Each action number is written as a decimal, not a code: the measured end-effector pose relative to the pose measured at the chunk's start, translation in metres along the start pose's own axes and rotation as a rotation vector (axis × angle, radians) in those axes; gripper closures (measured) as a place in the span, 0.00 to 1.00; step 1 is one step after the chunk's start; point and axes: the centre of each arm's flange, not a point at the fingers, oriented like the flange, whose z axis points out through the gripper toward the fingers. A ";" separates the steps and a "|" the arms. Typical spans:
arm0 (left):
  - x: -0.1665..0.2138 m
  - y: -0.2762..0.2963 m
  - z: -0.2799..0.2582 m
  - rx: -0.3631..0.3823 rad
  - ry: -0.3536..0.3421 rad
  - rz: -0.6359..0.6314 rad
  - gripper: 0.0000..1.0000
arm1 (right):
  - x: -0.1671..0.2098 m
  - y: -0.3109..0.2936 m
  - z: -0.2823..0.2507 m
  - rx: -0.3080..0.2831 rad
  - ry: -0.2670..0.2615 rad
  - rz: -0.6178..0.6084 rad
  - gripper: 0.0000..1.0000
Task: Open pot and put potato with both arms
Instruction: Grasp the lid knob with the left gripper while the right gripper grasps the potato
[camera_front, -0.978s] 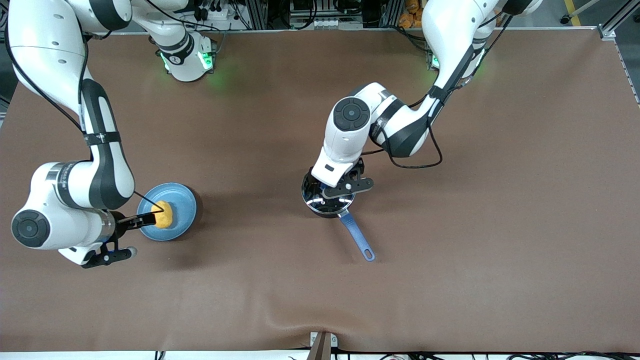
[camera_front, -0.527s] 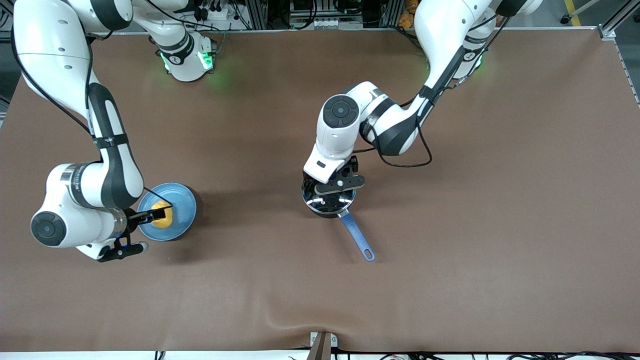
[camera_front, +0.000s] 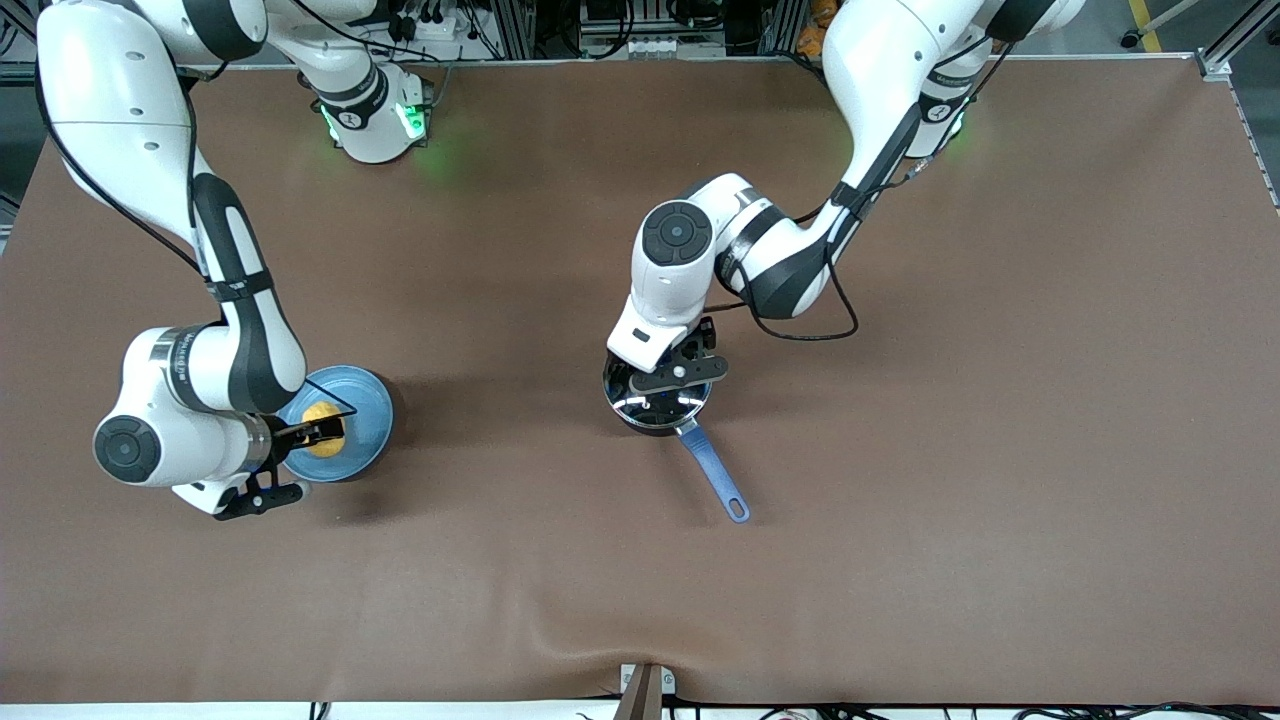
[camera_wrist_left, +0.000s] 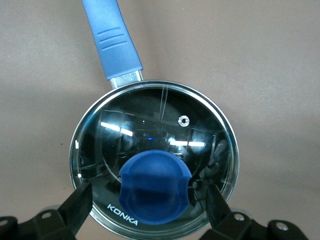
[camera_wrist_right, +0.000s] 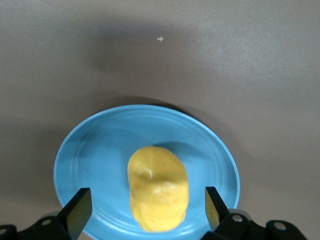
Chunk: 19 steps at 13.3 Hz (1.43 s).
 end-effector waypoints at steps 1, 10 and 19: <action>0.000 0.000 0.000 0.000 0.000 0.000 0.00 | -0.001 0.000 0.008 -0.003 0.008 -0.001 0.00; 0.002 0.001 0.009 -0.015 0.005 -0.002 0.00 | -0.013 0.014 0.041 -0.001 0.001 -0.023 0.00; 0.006 0.000 0.010 -0.010 0.020 0.004 0.40 | -0.009 0.006 0.027 0.005 -0.006 -0.034 0.41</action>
